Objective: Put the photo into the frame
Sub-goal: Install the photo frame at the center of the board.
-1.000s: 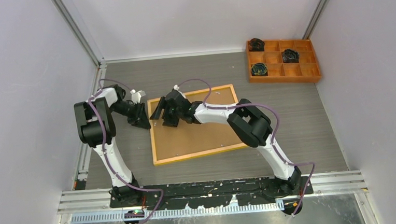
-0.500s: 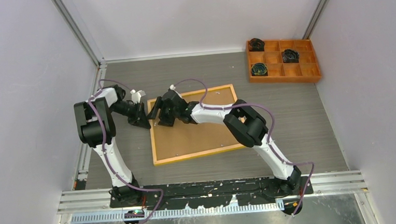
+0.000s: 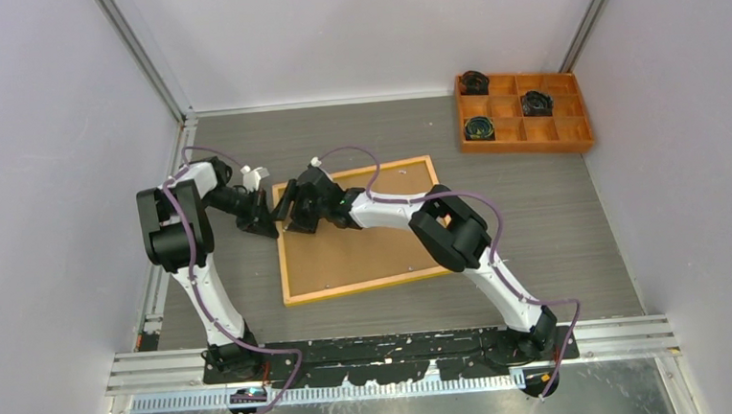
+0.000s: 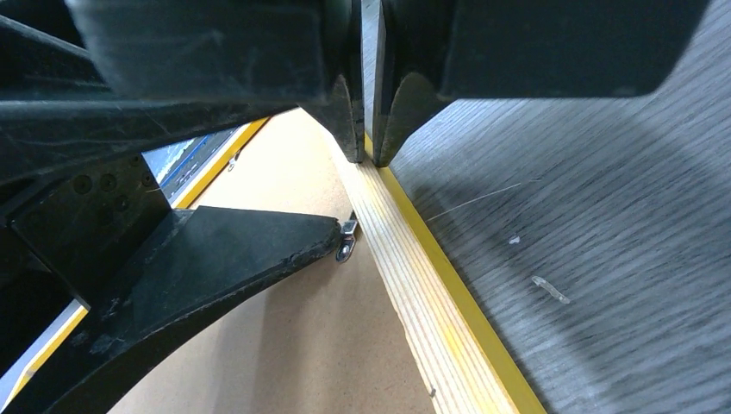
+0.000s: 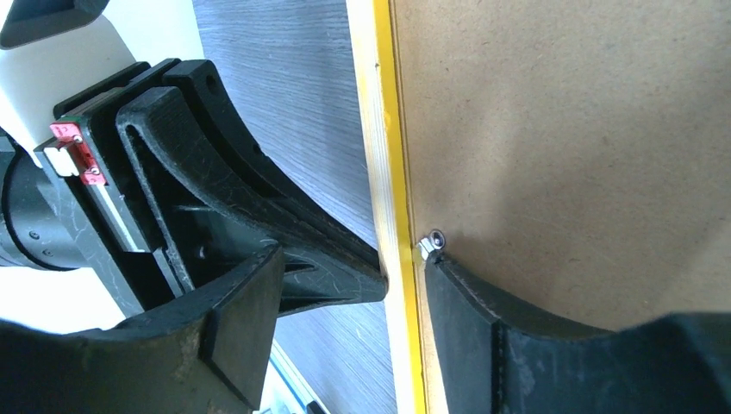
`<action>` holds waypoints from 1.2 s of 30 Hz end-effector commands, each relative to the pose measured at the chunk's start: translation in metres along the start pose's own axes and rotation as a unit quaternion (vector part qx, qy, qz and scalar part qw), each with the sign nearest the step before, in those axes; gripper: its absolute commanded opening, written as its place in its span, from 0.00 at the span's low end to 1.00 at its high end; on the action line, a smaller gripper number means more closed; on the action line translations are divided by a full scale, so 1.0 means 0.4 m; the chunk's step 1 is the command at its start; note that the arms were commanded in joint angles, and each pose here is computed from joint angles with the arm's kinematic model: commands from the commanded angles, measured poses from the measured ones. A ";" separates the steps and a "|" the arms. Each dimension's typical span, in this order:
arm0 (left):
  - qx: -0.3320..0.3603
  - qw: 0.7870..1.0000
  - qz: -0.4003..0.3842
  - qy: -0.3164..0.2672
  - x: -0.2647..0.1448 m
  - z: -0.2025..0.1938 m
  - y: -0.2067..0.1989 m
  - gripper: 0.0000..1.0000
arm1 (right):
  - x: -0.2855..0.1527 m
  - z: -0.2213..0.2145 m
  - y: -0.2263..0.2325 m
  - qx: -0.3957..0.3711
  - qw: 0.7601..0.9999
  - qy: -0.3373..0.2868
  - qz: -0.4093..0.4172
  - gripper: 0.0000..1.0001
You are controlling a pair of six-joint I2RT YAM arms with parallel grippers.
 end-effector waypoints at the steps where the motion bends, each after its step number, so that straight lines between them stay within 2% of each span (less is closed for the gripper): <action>1: 0.017 1.000 0.017 0.012 0.027 -0.009 0.034 0.06 | 0.023 -0.010 -0.007 0.004 1.000 0.000 -0.006 0.63; 12: 0.023 0.999 0.018 0.013 0.022 -0.010 0.033 0.06 | 0.029 -0.004 -0.004 0.005 1.000 -0.002 -0.004 0.60; 17: 0.027 0.999 0.017 0.014 0.013 -0.009 0.028 0.06 | -0.021 0.010 0.029 0.000 1.000 -0.004 0.012 0.61; 19: 0.032 0.999 0.015 0.012 0.001 -0.006 0.024 0.06 | -0.059 0.029 0.039 0.003 1.000 -0.007 0.020 0.65; 23: 0.047 0.999 0.022 -0.002 -0.046 0.008 0.024 0.08 | -0.178 0.120 0.028 0.001 0.999 -0.044 0.021 0.78; 27: 0.065 0.997 0.039 0.004 -0.065 -0.003 0.035 0.14 | -0.339 0.247 -0.063 -0.007 0.993 -0.115 -0.033 0.89; 31: 0.081 0.995 0.053 0.016 -0.049 -0.036 0.034 0.21 | -0.522 0.386 -0.173 -0.016 0.969 -0.216 -0.121 0.97; 36: 0.099 0.992 0.070 0.029 -0.026 -0.072 0.021 0.28 | -0.642 0.494 -0.342 0.006 0.938 -0.275 -0.213 1.00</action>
Point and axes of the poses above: each gripper's point midway between its finger pads, its own x axis out along the fingers, its own y axis along the line the jaws close on, z = x × y, the point moved 4 cm from there along -x, back along the fingers, and after that the axes turned 3 degrees about x, right-handed, at the moved point
